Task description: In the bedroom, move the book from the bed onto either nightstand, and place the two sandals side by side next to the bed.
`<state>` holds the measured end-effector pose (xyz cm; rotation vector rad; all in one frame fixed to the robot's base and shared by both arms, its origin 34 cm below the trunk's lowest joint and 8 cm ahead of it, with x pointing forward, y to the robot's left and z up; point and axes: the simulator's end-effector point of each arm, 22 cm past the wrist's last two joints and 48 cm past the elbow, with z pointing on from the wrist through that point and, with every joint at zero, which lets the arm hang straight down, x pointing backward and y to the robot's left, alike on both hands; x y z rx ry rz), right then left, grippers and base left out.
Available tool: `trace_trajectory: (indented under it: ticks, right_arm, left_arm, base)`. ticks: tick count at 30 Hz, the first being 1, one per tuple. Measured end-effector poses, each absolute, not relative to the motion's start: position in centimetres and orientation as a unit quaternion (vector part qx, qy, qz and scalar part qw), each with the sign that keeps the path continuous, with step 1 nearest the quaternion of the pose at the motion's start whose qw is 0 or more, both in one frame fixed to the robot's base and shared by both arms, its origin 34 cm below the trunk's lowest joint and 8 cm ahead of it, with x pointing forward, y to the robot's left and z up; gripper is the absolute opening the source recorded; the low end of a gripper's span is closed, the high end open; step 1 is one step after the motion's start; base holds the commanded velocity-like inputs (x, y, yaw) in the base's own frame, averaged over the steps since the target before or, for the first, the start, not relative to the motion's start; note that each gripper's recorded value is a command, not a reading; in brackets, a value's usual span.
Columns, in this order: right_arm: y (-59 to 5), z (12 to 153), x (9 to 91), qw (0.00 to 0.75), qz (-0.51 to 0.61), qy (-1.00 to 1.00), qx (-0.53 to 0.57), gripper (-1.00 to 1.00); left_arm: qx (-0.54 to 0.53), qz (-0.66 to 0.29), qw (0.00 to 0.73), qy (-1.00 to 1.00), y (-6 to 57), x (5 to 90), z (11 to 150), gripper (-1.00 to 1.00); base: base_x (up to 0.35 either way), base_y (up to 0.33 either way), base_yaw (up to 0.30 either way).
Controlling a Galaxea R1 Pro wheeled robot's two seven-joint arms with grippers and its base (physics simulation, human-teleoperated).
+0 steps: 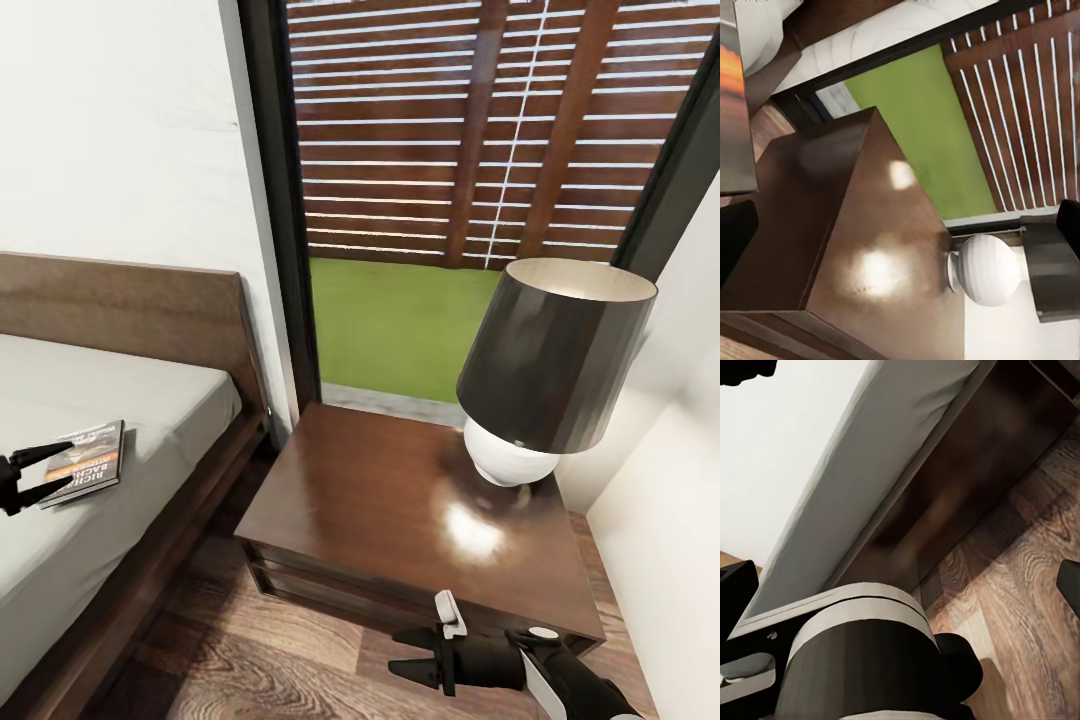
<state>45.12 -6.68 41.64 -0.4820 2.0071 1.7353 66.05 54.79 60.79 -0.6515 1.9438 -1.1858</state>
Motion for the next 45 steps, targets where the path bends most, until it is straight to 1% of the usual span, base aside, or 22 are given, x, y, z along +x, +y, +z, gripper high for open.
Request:
trace_trajectory:
  ticks: [17,26,36,45]
  right_arm:
    - [-6.8,41.1,45.4,0.223,0.617,0.735,-0.173,1.00]
    - [-6.9,41.0,45.4,0.220,0.616,0.737,-0.171,1.00]
    - [-7.1,41.0,45.5,0.220,0.616,0.737,-0.169,1.00]
    - [-7.2,41.1,45.6,0.222,0.616,0.737,-0.167,1.00]
  left_arm:
    - [-0.250,-0.470,0.377,0.758,53.7,65.8,59.6,1.00]
    - [-0.244,-0.484,0.367,0.756,51.4,66.6,58.7,1.00]
    - [-0.231,-0.493,0.342,0.766,48.3,67.1,57.1,1.00]
    - [-0.223,-0.490,0.329,0.776,47.5,66.8,56.3,1.00]
  base:
    - [0.000,0.000,0.000]
    - [-0.006,0.000,0.000]
    - [-0.100,0.000,0.000]
    - [-0.150,0.000,0.000]
